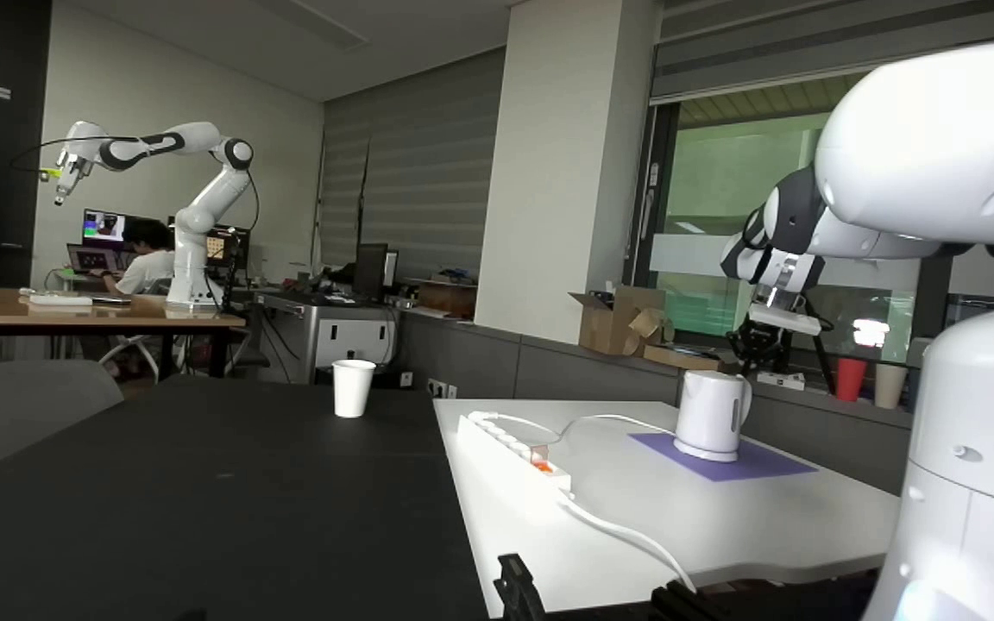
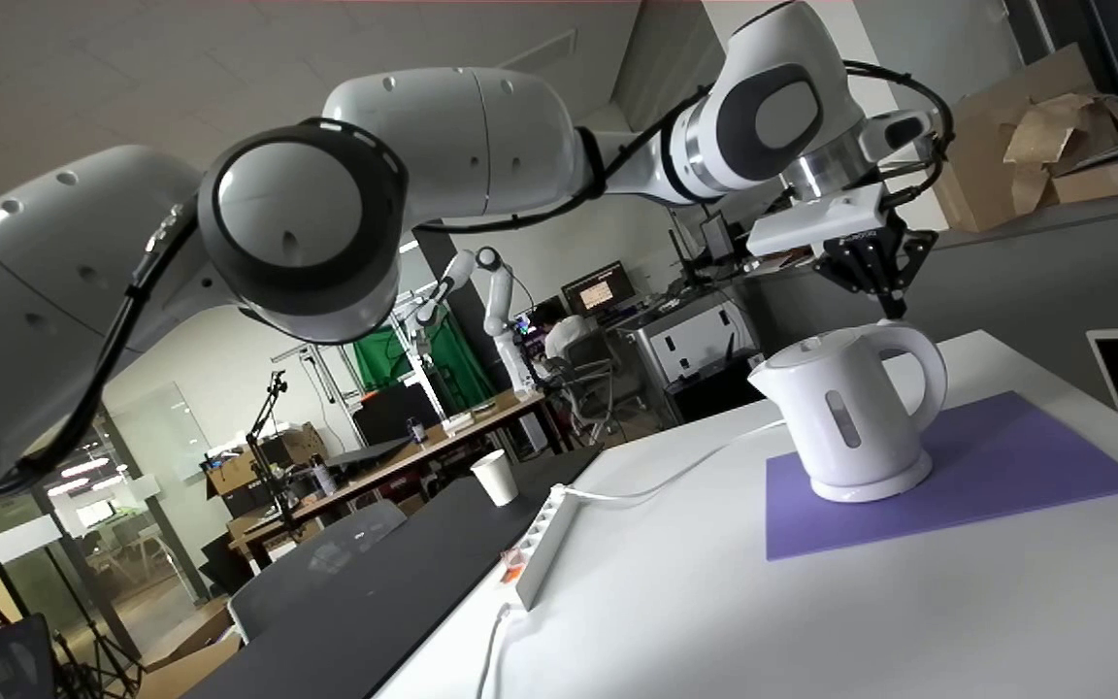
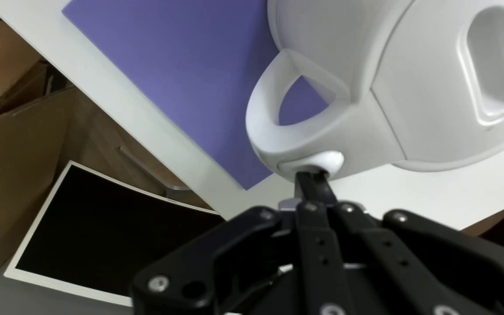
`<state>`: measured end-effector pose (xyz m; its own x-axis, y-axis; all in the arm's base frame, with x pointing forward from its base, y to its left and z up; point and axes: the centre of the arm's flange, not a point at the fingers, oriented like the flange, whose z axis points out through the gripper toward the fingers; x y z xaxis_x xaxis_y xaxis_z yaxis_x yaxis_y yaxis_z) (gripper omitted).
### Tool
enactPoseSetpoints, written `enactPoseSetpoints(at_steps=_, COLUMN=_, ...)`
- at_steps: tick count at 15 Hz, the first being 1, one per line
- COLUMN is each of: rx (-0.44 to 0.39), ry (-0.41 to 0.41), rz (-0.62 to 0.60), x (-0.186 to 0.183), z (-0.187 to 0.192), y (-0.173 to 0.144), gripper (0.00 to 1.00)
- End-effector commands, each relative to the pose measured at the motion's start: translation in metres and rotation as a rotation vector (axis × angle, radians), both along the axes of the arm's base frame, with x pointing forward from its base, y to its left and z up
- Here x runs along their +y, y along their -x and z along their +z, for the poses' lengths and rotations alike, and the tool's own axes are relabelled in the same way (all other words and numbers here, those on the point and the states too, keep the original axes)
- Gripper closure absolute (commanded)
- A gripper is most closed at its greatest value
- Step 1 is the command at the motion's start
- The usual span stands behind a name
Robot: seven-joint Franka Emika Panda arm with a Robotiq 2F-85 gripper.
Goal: Turn on the electric kettle
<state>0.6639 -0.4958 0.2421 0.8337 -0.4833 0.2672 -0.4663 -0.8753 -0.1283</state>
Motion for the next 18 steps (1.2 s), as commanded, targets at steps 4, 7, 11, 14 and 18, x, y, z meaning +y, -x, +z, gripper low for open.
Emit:
enactPoseSetpoints(at_steps=4, rx=0.014, ry=0.015, rz=0.006, x=-0.007, z=-0.003, y=-0.028, gripper=1.00)
enactPoseSetpoints(at_steps=7, rx=0.033, ry=0.031, rz=0.017, x=0.002, z=-0.007, y=-0.027, gripper=1.00)
enactPoseSetpoints(at_steps=11, rx=0.041, ry=0.055, rz=0.035, x=0.012, z=-0.004, y=-0.029, gripper=1.00)
enactPoseSetpoints(at_steps=14, rx=0.009, ry=0.092, rz=0.024, x=0.016, z=0.017, y=-0.036, gripper=1.00)
enactPoseSetpoints(at_steps=18, rx=-0.034, ry=0.133, rz=0.026, x=0.022, z=0.059, y=-0.044, gripper=1.00)
